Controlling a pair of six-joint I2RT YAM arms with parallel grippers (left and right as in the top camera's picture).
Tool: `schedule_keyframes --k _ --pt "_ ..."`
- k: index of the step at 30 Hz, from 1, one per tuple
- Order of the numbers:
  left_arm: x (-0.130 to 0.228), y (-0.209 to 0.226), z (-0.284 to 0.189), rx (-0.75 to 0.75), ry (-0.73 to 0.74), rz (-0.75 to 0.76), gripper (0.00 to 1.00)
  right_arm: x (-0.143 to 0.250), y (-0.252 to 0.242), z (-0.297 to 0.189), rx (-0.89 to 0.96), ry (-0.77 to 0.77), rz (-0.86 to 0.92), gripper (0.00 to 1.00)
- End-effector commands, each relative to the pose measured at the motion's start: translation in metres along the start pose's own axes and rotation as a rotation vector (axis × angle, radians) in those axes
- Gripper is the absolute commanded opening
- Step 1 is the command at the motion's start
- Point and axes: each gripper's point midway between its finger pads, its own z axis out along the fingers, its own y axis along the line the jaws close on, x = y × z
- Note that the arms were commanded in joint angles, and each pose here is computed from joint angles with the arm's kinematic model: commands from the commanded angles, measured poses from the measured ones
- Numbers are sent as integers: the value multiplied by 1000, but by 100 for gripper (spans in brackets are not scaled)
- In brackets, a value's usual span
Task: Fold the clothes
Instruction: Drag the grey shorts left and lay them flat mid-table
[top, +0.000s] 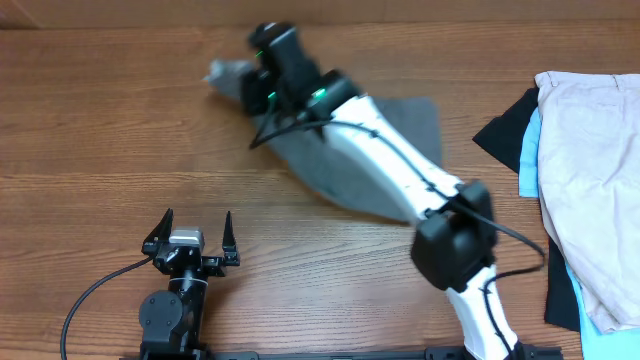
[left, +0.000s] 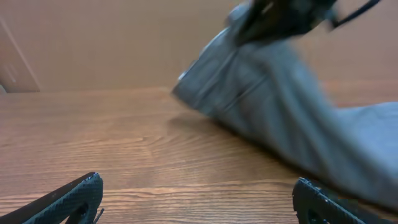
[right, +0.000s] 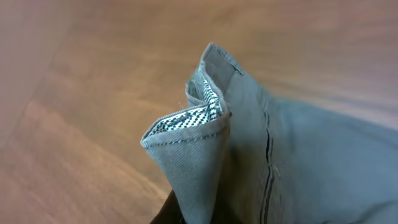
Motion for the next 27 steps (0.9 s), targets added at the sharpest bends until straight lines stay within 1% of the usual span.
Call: schedule_keyframes --k 1,5,6,7,8,10,11,15,18,21,24,26,27 --pt "-1 0 0 -5 -9 19 100 9 17 14 -30 3 -3 4" --pt "-1 0 0 -5 -9 19 100 8 36 16 -68 -27 -51 4" --pt "-1 0 0 -5 -9 19 100 4 40 15 -79 -42 -55 10" --pt "-1 0 0 -5 -9 19 100 1 42 14 -88 -52 -58 39" --pt "-1 0 0 -5 -9 19 100 -1 45 11 -99 -57 -70 54" --pt "-1 0 0 -5 -9 19 100 -9 45 -3 -124 -61 -107 63" --pt "-1 0 0 -5 -9 19 100 -16 42 -13 -127 -64 -99 68" --pt "-1 0 0 -5 -9 19 100 -43 24 -66 -128 -82 -61 74" --pt "-1 0 0 -5 -9 19 100 -50 -6 -109 -64 -57 -9 80" --pt "-1 0 0 -5 -9 19 100 -45 -52 -154 37 0 66 84" --pt "-1 0 0 -5 -9 19 100 -34 -105 -191 143 64 155 92" --pt "-1 0 0 -5 -9 19 100 -24 -137 -207 202 105 228 100" --pt "-1 0 0 -5 -9 19 100 -19 -152 -214 229 124 264 100"
